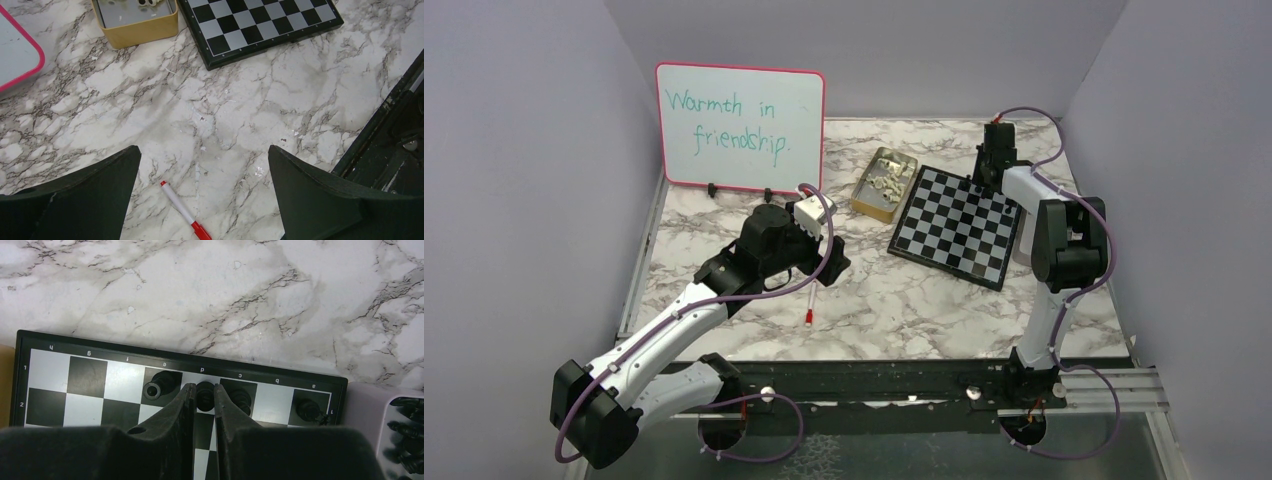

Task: Set up the chess pieces on the board
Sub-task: Place the chess piece on the chessboard.

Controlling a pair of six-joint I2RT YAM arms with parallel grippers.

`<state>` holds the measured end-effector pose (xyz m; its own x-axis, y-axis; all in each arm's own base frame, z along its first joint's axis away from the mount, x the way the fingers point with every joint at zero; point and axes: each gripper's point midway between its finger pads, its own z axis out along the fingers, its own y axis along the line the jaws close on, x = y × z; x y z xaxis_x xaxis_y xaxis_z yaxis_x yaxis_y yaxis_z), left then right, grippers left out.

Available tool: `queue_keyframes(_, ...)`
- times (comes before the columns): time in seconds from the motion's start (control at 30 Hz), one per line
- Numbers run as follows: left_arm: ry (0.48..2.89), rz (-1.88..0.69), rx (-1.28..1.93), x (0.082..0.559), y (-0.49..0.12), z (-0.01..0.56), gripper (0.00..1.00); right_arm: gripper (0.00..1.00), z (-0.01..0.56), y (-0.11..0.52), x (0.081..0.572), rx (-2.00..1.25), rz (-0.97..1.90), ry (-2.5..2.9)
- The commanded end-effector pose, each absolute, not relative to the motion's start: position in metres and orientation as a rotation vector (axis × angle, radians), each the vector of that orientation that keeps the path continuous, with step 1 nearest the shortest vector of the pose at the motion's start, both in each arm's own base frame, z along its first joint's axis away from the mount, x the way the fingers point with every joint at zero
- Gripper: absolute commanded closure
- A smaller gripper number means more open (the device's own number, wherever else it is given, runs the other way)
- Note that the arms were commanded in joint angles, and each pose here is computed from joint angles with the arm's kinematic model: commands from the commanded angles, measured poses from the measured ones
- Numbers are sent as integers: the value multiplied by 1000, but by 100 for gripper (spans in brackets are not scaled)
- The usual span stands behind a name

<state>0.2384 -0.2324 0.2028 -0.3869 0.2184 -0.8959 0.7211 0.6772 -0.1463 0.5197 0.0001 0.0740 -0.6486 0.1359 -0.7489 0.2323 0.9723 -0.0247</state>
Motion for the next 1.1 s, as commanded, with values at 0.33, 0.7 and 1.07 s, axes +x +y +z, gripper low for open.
queue_keyframes(0.33, 1903, -652, 712, 239, -230, 209, 1, 79, 61, 8, 503, 283, -93, 2358)
queue_keyframes(0.7, 1903, -653, 711, 239, -230, 209, 1, 79, 66, 10, 501, 282, -83, 2359)
queue_keyframes(1.07, 1906, -650, 712, 240, -230, 208, 1, 79, 65, 17, 502, 288, -38, 2361)
